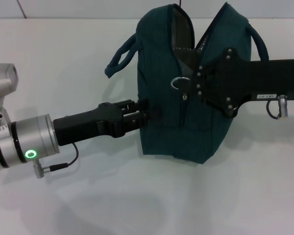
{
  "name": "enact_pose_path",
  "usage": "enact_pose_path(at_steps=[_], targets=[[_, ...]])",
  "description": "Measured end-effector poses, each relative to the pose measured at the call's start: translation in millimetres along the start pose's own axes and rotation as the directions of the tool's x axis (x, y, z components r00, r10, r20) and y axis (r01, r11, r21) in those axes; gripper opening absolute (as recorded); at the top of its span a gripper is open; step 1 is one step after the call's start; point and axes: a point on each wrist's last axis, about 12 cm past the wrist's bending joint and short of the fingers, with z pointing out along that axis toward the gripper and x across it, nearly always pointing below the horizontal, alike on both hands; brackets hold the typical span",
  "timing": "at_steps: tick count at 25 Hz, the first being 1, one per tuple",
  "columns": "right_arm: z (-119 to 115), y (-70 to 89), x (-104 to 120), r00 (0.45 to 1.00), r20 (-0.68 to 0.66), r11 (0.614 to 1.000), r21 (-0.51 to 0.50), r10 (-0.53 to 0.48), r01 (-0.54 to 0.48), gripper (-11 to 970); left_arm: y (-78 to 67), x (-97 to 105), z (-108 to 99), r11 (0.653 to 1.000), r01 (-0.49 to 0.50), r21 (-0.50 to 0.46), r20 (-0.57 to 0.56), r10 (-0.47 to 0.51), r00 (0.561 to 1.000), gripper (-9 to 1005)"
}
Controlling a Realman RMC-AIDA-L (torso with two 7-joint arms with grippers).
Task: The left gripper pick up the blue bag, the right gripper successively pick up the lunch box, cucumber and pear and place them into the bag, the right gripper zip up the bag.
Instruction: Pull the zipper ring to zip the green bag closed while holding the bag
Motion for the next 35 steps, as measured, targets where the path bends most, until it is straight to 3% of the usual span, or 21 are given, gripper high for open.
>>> enact_pose_path(at_steps=[1, 13, 18, 26, 35], targets=[[0, 0.0, 0, 1.0, 0.0, 1.0, 0.0, 0.0, 0.0, 8, 0.0, 0, 0, 1.0, -0.002, 0.0, 0.0, 0.002, 1.0, 762], [-1, 0.6, 2, 1.0, 0.008, 1.0, 0.006, 0.015, -0.015, 8, -0.5, 2, -1, 1.0, -0.025, 0.0, 0.009, 0.025, 1.0, 293], [-2, -0.2, 3, 0.999, 0.022, 0.999, 0.02, 0.029, -0.029, 8, -1.8, 5, 1, 0.999, -0.039, 0.011, 0.004, 0.039, 0.999, 154], [-7, -6.8, 0, 0.997, 0.067, 0.997, 0.063, 0.04, -0.044, 8, -4.6, 9, 6, 0.998, -0.055, 0.035, -0.029, 0.056, 0.998, 76], [-16, -15.0, 3, 0.996, 0.074, 0.989, 0.135, 0.05, -0.06, 9, -6.8, 14, 6, 0.997, -0.06, 0.049, -0.049, 0.063, 0.997, 73]])
